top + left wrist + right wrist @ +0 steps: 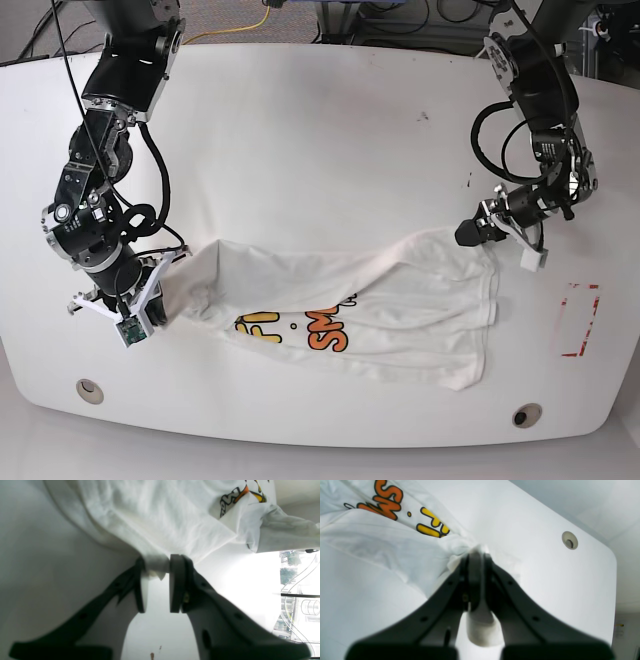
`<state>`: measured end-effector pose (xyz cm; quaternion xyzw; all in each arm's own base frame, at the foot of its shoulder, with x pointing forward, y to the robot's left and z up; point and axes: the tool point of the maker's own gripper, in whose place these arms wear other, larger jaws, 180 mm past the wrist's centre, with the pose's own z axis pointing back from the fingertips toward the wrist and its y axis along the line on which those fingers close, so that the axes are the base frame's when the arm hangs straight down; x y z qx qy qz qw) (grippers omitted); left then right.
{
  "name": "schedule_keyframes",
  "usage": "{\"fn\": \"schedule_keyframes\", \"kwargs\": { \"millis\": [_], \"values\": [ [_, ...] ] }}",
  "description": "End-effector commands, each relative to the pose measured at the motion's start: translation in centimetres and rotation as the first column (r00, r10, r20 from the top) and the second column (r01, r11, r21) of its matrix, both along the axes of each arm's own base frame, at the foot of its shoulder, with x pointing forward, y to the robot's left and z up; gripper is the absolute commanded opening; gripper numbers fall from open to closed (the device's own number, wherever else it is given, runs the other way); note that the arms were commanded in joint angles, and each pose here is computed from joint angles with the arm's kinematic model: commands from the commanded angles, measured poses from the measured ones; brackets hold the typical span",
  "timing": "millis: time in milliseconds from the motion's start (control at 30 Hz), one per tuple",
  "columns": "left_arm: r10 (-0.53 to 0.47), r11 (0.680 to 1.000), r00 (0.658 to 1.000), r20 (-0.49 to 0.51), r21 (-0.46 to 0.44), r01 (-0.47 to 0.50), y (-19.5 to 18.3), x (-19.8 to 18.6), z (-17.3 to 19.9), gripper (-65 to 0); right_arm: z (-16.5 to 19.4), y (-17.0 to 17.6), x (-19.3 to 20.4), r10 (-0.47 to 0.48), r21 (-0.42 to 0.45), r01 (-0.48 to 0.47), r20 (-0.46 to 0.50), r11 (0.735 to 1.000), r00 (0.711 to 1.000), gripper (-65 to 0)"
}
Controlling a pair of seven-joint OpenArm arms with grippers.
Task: Layout the t-shirt on the table in an organized manner, then fold the t-shirt properly
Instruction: 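Lift the t-shirt high with both grippers holding the hem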
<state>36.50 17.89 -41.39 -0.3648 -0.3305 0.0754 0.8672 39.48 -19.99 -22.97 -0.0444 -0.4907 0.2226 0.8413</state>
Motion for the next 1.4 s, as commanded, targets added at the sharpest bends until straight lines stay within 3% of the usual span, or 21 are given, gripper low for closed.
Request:
{"fn": "schedule_keyframes", "kwargs": {
  "millis": [0, 67, 367, 567, 733, 1000, 1167, 1367],
  "values": [
    [0.006, 1.0, 0.999, 0.034, -0.002, -0.006, 0.2, 0.9, 1.1, -59.6, 2.1, 0.0, 0.7, 0.008, 0.005, -0.009, 0.067, 1.0, 0.998, -65.0],
    [0.01, 1.0, 0.999, 0.037, -0.005, -0.01, 0.2, 0.9, 1.1, -65.0, 2.1, 0.0, 0.7, 0.009, 0.005, -0.009, 0.068, 1.0, 0.998, -65.0],
    [0.033, 0.999, 0.997, 0.072, -0.01, -0.033, 0.5, 1.6, 1.8, -65.0, 2.2, 0.1, 0.7, 0.01, 0.007, -0.01, 0.07, 1.0, 0.997, -65.0],
    [0.019, 0.997, 0.98, 0.198, 0.066, -0.033, 1.5, 3.2, 5.8, -65.0, 2.5, 0.1, 0.6, 0.011, 0.003, -0.011, 0.08, 1.0, 0.997, -65.0],
    [-0.014, 0.987, 0.944, 0.33, 0.155, -0.04, 2.2, 4.3, 10.5, -65.0, 3.9, 0.4, 0.3, 0.019, -0.014, -0.018, 0.124, 1.0, 0.992, -65.0],
    [-0.108, 0.958, 0.881, 0.461, 0.284, -0.031, 1.8, 5.7, 17.1, -65.0, 4.8, 0.4, 0.3, 0.014, -0.025, -0.011, 0.148, 1.0, 0.989, -65.0],
    [-0.17, 0.93, 0.807, 0.566, 0.362, -0.058, 1.9, 7.2, 22.8, -65.0, 7.5, 0.1, 1.5, 0.011, -0.029, -0.005, 0.21, 1.0, 0.978, -65.0],
    [-0.198, 0.913, 0.736, 0.648, 0.396, -0.103, 1.8, 9.7, 29.0, -65.0, 9.6, -1.3, 3.9, -0.012, -0.017, 0.017, 0.234, 1.0, 0.972, -65.0]
  ]
}}
